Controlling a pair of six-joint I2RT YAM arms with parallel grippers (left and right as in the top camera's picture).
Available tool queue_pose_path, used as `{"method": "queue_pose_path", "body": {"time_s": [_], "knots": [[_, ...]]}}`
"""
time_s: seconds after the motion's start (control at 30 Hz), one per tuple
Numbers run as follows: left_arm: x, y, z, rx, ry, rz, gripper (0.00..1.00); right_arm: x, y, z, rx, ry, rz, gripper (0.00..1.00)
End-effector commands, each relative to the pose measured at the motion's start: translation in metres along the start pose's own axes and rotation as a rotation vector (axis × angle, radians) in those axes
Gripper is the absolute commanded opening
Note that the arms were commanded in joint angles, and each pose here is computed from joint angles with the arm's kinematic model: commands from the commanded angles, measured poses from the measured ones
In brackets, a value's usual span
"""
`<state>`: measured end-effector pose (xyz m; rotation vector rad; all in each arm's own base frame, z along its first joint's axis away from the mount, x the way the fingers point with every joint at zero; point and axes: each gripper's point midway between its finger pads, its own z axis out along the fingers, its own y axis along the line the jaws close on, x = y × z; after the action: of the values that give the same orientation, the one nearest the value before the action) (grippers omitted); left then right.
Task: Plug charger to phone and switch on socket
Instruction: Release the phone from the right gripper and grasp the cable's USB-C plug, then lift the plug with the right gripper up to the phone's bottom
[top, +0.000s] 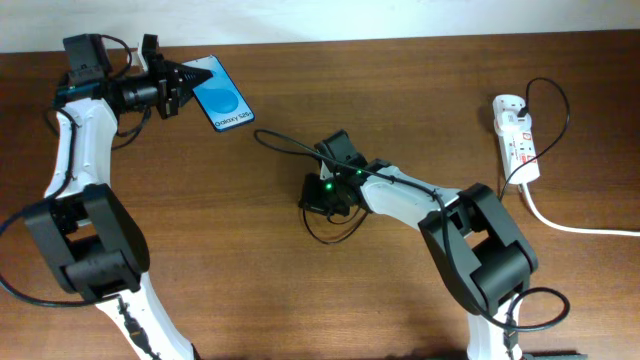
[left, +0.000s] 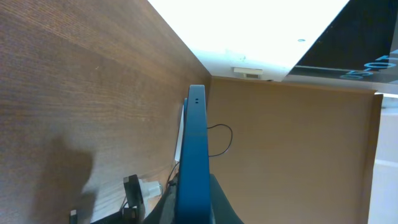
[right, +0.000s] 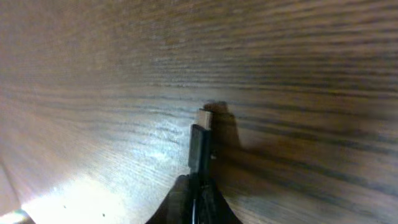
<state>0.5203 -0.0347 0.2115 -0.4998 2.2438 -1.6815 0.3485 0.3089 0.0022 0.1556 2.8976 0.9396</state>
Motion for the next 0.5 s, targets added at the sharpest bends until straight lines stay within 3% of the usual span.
{"method": "queue_pose_path", "body": {"time_s": [0.0, 0.17, 0.27, 0.47], "knots": [[0.004, -0.01, 0.001, 0.028, 0.021, 0.054, 0.0, -0.001, -0.002, 0.008, 0.011, -0.004, -0.013, 0.06], [0.011, -0.015, 0.008, 0.047, 0.048, 0.086, 0.0, 0.002, 0.039, -0.021, -0.126, -0.002, -0.226, 0.04], [0.016, -0.02, 0.01, 0.076, 0.074, 0.096, 0.0, 0.007, 0.101, -0.094, -0.29, -0.083, -0.449, 0.04], [0.044, -0.051, 0.016, 0.247, 0.205, 0.194, 0.0, 0.039, 0.144, -0.21, -0.442, -0.165, -0.566, 0.04]]}}
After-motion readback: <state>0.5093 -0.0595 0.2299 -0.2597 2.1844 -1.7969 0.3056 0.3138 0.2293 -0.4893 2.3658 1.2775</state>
